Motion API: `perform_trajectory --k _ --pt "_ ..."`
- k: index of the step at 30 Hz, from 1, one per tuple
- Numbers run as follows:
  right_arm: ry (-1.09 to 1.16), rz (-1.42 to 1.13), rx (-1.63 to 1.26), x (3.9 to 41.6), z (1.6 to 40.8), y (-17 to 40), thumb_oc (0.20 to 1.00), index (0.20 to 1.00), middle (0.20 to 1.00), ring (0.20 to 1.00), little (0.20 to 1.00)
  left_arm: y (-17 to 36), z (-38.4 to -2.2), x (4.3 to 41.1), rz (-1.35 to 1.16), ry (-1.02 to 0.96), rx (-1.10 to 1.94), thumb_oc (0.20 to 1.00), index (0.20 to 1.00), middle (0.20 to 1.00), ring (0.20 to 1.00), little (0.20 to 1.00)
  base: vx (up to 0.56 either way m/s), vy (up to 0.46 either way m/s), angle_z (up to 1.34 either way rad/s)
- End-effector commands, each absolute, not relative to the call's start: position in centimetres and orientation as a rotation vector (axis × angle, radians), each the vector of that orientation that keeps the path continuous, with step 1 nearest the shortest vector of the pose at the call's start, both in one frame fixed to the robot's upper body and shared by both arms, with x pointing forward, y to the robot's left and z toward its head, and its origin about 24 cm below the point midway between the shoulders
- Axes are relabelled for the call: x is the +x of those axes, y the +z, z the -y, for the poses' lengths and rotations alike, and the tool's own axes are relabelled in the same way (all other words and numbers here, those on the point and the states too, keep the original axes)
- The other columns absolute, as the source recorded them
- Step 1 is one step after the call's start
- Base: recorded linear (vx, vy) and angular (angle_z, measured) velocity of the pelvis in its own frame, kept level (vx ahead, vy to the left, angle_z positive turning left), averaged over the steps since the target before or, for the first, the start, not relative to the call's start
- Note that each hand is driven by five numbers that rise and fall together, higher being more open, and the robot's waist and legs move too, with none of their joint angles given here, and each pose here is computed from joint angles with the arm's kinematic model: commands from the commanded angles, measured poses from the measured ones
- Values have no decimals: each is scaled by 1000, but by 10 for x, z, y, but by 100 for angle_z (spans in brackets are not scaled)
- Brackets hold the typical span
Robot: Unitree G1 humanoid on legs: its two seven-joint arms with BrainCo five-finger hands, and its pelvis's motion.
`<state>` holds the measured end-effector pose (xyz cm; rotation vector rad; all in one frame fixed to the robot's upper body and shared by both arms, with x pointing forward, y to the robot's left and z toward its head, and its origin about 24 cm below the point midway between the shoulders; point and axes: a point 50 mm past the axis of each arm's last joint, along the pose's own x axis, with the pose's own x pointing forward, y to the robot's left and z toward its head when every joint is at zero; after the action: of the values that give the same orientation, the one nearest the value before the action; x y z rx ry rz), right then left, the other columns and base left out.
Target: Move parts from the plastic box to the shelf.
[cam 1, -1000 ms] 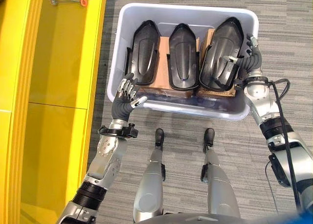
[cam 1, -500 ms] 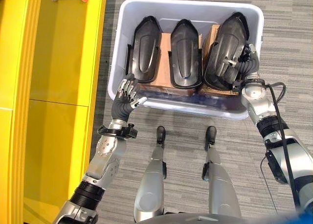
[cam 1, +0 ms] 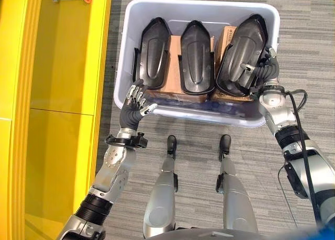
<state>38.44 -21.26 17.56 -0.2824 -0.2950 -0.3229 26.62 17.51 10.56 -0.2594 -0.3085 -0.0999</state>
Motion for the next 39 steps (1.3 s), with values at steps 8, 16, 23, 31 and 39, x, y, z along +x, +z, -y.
perform_trajectory --k 8,16,23,31,39 --pt "-312 607 -309 363 201 226 1000 1000 1000 1000 1000 136 -178 253 483 -111 -261 1000 1000 1000 1000 1000 0 0 0" --pt "-276 727 -289 349 188 241 1000 1000 1000 1000 1000 137 -180 251 485 -101 -257 1000 1000 1000 1000 1000 0 0 0" --pt "-308 681 -265 349 190 225 1000 1000 1000 1000 1000 135 -182 250 480 -86 -248 1000 1000 1000 1000 1000 0 0 0" --pt "-297 550 -171 357 187 195 1000 1000 1000 1000 1000 133 -181 250 474 -80 -260 1000 1000 1000 1000 1000 0 0 0" --pt "-262 458 -106 363 176 176 1000 1000 1000 1000 1000 132 -180 250 469 -80 -261 1000 1000 1000 1000 1000 0 0 0"
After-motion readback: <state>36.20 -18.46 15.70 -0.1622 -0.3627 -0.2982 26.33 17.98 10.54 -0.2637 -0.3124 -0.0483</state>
